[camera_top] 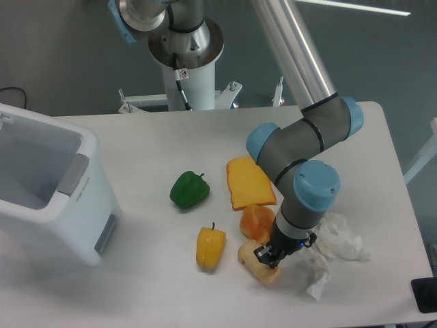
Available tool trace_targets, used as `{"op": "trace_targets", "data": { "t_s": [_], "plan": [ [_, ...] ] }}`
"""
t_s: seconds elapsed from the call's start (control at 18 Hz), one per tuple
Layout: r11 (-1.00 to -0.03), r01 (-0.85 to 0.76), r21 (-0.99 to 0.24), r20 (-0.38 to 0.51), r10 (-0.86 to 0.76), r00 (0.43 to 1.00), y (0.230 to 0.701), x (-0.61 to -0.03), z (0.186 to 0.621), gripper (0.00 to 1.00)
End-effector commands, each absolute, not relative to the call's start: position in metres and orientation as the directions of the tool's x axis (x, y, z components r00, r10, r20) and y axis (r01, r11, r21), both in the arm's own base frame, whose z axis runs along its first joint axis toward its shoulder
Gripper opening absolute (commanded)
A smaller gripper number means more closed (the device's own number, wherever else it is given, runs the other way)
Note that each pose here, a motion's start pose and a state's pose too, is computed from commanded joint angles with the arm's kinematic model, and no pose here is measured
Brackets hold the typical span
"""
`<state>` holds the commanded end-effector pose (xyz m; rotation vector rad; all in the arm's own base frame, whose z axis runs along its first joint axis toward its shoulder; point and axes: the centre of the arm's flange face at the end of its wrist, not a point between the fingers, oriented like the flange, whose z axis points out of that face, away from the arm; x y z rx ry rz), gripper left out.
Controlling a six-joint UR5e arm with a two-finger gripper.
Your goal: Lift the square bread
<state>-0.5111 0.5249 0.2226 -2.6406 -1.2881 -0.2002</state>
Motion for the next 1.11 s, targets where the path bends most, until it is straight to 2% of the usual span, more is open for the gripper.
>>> {"op": "trace_targets", "data": {
  "t_s": [0.44, 0.5, 0.94, 1.11],
  "plan": [
    [-0.594, 0.779, -0.2, 0.214, 0.749, 0.627, 0.523, -0.506, 0.284, 0.03],
    [-0.595, 0.773, -0.221, 0.212, 0.744, 0.634, 0.526, -0.504, 0.298, 0.0],
    [-0.632, 0.668, -0.392, 0.181, 0.659, 0.73, 0.55, -0.443, 0.416, 0.0],
    [-0.687, 0.573, -0.447, 0.13, 0.584, 0.802, 0.547, -0.424, 0.45, 0.0]
  ]
}}
